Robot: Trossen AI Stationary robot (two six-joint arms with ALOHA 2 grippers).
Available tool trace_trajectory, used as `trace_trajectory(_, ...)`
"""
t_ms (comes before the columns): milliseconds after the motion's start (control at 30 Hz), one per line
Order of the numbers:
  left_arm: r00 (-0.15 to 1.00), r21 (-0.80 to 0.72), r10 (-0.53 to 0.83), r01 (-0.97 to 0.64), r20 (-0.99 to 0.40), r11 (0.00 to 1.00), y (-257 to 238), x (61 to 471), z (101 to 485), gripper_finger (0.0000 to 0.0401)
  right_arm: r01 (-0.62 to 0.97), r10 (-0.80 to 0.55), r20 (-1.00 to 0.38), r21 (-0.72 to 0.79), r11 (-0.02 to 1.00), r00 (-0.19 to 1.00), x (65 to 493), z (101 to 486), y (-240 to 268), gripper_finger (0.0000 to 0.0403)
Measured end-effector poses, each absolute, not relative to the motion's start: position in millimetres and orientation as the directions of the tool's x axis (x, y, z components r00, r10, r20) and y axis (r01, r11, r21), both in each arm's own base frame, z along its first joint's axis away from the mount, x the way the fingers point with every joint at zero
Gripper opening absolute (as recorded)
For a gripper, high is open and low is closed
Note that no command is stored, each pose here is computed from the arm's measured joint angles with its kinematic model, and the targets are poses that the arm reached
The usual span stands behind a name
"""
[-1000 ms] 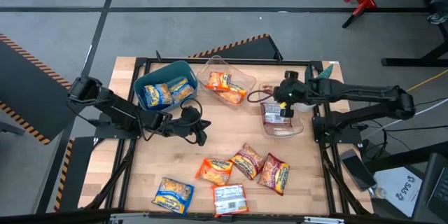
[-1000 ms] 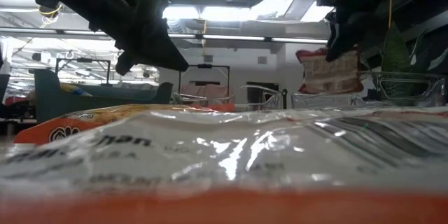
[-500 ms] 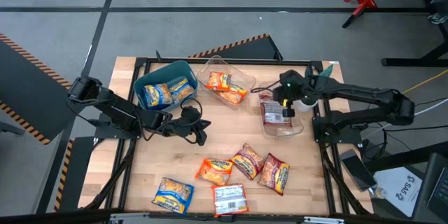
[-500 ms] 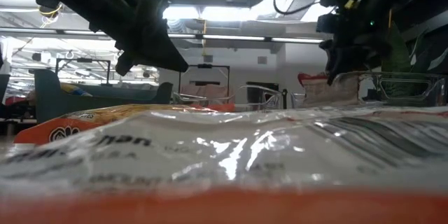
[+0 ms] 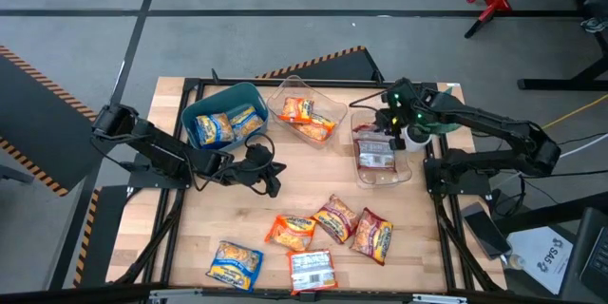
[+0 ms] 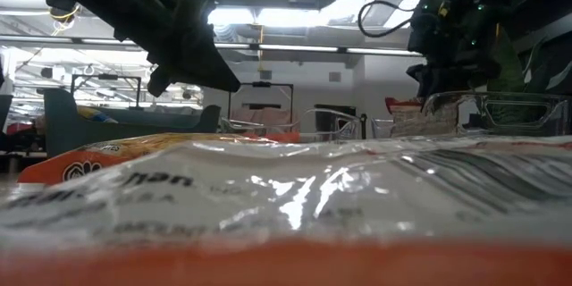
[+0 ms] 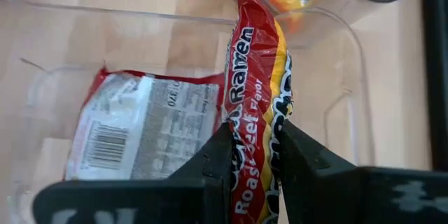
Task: Sort Maruchan noodles
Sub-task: Put the red noodle pack into the right transparent bin
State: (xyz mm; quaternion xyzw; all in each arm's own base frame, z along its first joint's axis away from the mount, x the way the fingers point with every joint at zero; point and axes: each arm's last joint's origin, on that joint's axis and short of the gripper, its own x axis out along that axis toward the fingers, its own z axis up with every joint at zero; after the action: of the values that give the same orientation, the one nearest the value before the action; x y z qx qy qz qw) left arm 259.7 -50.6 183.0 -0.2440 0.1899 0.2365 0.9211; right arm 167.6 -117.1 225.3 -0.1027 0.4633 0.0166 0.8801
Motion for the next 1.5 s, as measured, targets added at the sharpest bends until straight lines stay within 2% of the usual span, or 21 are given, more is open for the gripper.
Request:
trace_trajectory(133, 0.816, -0.361, 0.343, -0.529, -0.465, 0.768, -51, 260, 183, 0.0000, -0.145, -0.023, -0.821, -0.128, 0.981, 0.571, 172, 220, -118, 0.0066)
trace_trajectory(233, 0.816, -0.361, 0.343, -0.529, -0.465, 0.768, -51, 260, 183, 0.0000, -0.137, -0.030, -0.822, -0.130, 0.982, 0.569, 175, 218, -121, 0.0084)
trace_trajectory(433, 0.816, -0.362, 0.343, -0.529, -0.465, 0.768, -51, 260, 183, 0.0000, -0.105, -0.094, -0.843, -0.175, 0.979, 0.529, 174, 216, -123, 0.0163)
trace_trajectory(600, 0.816, -0.362, 0.343, -0.528, -0.465, 0.768, -51, 260, 183, 0.0000, -0.049, -0.214, -0.848, -0.270, 0.962, 0.485, 175, 224, -129, 0.0216)
trace_trajectory(733, 0.816, -0.361, 0.343, -0.528, -0.465, 0.768, -51, 260, 183, 0.0000, 0.004, -0.320, -0.827, -0.359, 0.933, 0.462, 178, 236, -134, 0.0226)
trace_trajectory(967, 0.817, -0.365, 0.339, -0.526, -0.466, 0.768, -51, 260, 183, 0.0000, 0.129, -0.381, -0.764, -0.371, 0.920, 0.521, 186, 270, -140, 0.0227)
trace_trajectory(1033, 0.820, -0.378, 0.329, -0.523, -0.469, 0.764, -51, 260, 183, 0.0000, 0.190, -0.326, -0.742, -0.266, 0.945, 0.586, 189, 285, -140, 0.0227)
trace_trajectory(1100, 0.829, -0.393, 0.302, -0.503, -0.470, 0.769, -52, 261, 184, 0.0000, 0.207, -0.212, -0.707, -0.095, 0.974, 0.674, 192, 300, -136, 0.0227)
trace_trajectory(1233, 0.886, -0.403, 0.193, -0.374, -0.422, 0.835, -56, 265, 190, 0.0000, 0.101, 0.061, -0.596, 0.235, 0.967, 0.801, 205, 324, -117, 0.0227)
trace_trajectory(1333, 0.921, -0.396, 0.119, -0.273, -0.372, 0.876, -58, 269, 196, 0.0000, 0.011, 0.176, -0.582, 0.303, 0.953, 0.794, 220, 331, -86, 0.0227)
trace_trajectory(1500, 0.936, -0.415, 0.052, -0.203, -0.347, 0.887, -47, 273, 200, 0.0000, -0.048, 0.265, -0.631, 0.340, 0.939, 0.729, 236, 330, -15, 0.0227)
